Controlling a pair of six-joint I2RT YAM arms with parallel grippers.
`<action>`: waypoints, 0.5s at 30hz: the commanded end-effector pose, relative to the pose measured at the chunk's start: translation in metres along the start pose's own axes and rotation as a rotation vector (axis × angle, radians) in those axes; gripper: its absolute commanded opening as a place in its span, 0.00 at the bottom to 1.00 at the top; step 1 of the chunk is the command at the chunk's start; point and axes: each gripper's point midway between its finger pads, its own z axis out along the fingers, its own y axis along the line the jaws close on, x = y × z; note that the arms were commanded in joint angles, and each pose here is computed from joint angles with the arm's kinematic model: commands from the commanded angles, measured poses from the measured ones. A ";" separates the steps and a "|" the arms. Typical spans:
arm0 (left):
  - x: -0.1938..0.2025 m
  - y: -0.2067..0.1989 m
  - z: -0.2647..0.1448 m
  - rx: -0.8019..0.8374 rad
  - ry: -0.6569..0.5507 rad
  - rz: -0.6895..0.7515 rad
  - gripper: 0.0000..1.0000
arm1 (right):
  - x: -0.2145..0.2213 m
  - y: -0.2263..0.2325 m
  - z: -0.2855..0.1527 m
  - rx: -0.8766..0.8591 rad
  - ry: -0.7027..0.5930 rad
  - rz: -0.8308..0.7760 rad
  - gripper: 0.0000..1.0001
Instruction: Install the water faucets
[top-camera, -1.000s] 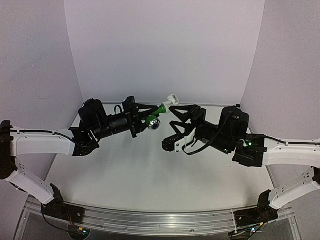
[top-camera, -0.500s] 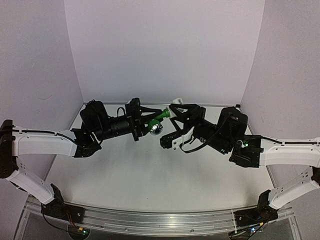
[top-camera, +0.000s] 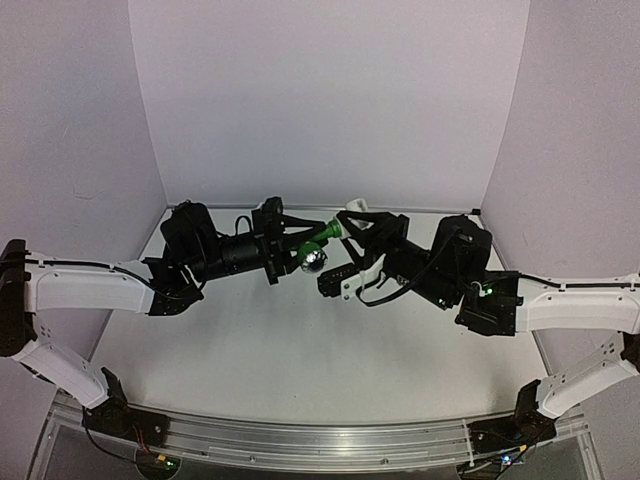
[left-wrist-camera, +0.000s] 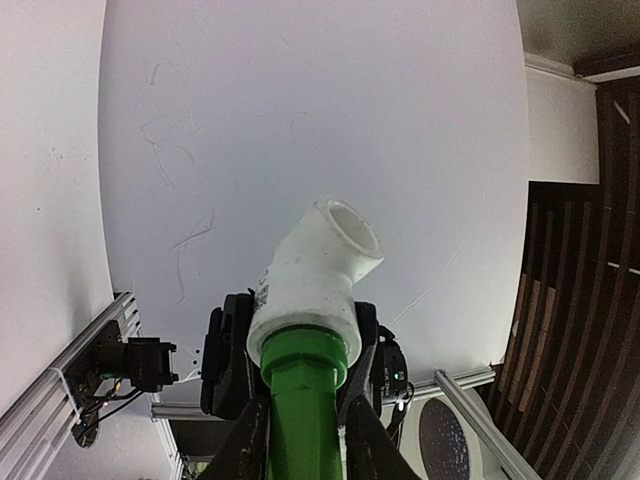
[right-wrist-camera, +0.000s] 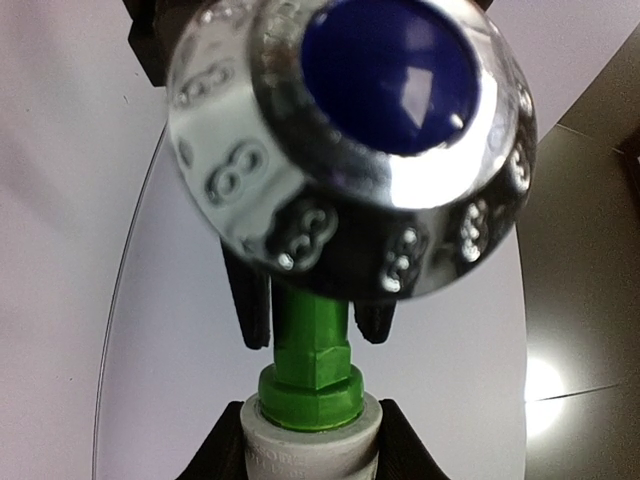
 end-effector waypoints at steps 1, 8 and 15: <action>0.012 -0.047 0.004 0.140 0.050 0.093 0.07 | 0.007 -0.023 0.001 0.063 0.034 0.046 0.09; 0.005 -0.042 0.000 0.130 -0.005 0.111 0.40 | 0.011 -0.036 0.000 0.089 0.045 0.157 0.00; -0.028 -0.041 -0.031 0.001 -0.244 0.291 0.99 | 0.019 -0.036 0.001 0.006 0.089 0.430 0.00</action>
